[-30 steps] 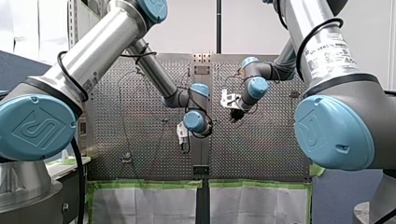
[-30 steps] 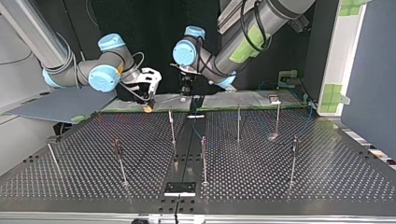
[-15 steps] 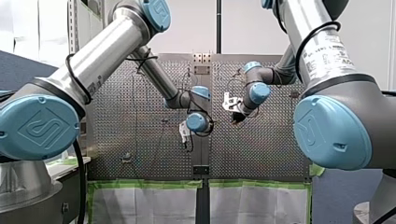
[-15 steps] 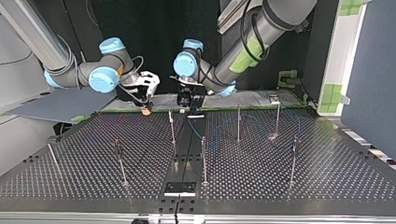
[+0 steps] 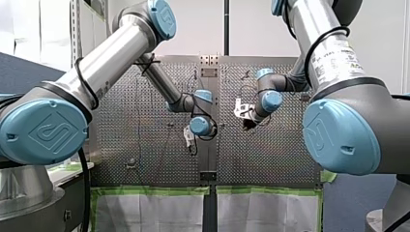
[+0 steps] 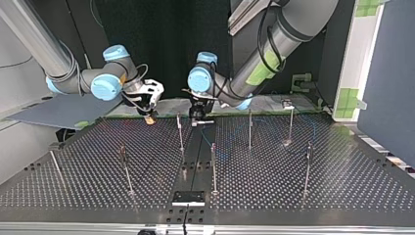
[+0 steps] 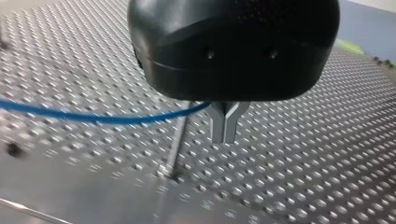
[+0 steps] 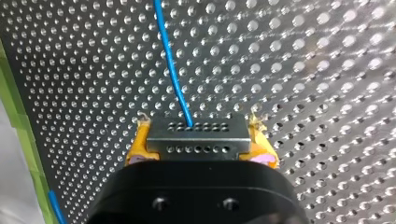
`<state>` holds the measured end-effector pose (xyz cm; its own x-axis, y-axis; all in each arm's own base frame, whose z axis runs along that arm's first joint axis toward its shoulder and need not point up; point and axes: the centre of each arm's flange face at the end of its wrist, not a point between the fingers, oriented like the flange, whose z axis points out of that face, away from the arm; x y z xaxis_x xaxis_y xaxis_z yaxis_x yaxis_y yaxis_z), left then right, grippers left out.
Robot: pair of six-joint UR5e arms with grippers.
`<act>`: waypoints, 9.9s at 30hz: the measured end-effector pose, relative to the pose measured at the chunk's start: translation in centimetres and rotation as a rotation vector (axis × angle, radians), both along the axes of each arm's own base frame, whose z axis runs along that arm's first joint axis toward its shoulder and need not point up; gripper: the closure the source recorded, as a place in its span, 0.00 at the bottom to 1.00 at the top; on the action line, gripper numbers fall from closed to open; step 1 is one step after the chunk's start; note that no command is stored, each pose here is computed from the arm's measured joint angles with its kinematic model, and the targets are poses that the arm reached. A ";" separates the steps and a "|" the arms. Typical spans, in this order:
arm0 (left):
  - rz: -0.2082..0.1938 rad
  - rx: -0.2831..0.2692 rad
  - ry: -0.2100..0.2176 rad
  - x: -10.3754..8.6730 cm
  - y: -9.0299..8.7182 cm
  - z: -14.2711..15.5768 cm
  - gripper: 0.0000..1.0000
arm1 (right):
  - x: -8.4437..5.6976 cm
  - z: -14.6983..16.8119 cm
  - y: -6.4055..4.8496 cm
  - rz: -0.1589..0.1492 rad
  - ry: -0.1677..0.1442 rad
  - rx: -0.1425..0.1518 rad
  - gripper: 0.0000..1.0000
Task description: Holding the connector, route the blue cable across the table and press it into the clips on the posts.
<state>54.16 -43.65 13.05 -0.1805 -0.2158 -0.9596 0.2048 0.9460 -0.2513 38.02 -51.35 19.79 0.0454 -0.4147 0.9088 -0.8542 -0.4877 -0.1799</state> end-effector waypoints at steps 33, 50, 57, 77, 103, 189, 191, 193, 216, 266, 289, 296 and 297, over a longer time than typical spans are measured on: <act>0.046 0.077 0.078 5.6 -0.1 2.2 0.00 | -4.0 0.1 -5.8 -0.052 -0.067 -0.039 1.00; 0.037 0.109 0.106 2.5 0.3 3.8 0.00 | -3.9 0.1 -5.7 -0.046 -0.070 -0.034 1.00; 0.018 0.108 0.081 0.4 0.2 5.6 0.00 | -4.0 0.1 -5.7 -0.046 -0.070 -0.033 1.00; -0.081 0.178 0.111 -7.0 -1.4 7.5 0.00 | -4.0 0.1 -5.7 -0.042 -0.076 -0.027 1.00; -0.084 0.118 0.091 -9.1 -9.9 6.0 0.00 | -6.5 0.0 -6.8 -0.086 -0.077 0.000 1.00; 0.186 0.031 -0.001 -1.4 -16.8 1.1 0.25 | -5.9 1.6 -6.1 -0.032 -0.098 0.005 1.00; 0.191 0.030 0.000 -1.4 -16.8 1.2 0.66 | -6.0 1.8 -6.1 -0.033 -0.099 0.004 1.00; 0.191 0.028 -0.002 -1.5 -16.9 1.4 0.82 | -6.0 1.9 -6.0 -0.034 -0.100 0.004 1.00; 0.239 -0.014 -0.006 -2.8 -16.3 8.2 1.00 | -6.5 6.3 -5.8 -0.037 -0.135 -0.022 1.00; 0.175 -0.198 -0.212 -4.7 -15.2 24.8 1.00 | -8.8 24.0 -1.6 0.023 -0.225 -0.198 1.00; 0.130 -0.204 -0.249 0.8 -13.2 22.7 1.00 | -9.9 23.5 -4.5 0.017 -0.226 -0.206 1.00; 0.132 -0.204 -0.251 1.5 -12.6 22.8 1.00 | -10.5 23.5 -5.2 0.014 -0.227 -0.210 1.00; 0.131 -0.203 -0.250 1.4 -12.7 22.8 1.00 | -10.6 23.5 -5.2 0.013 -0.226 -0.210 1.00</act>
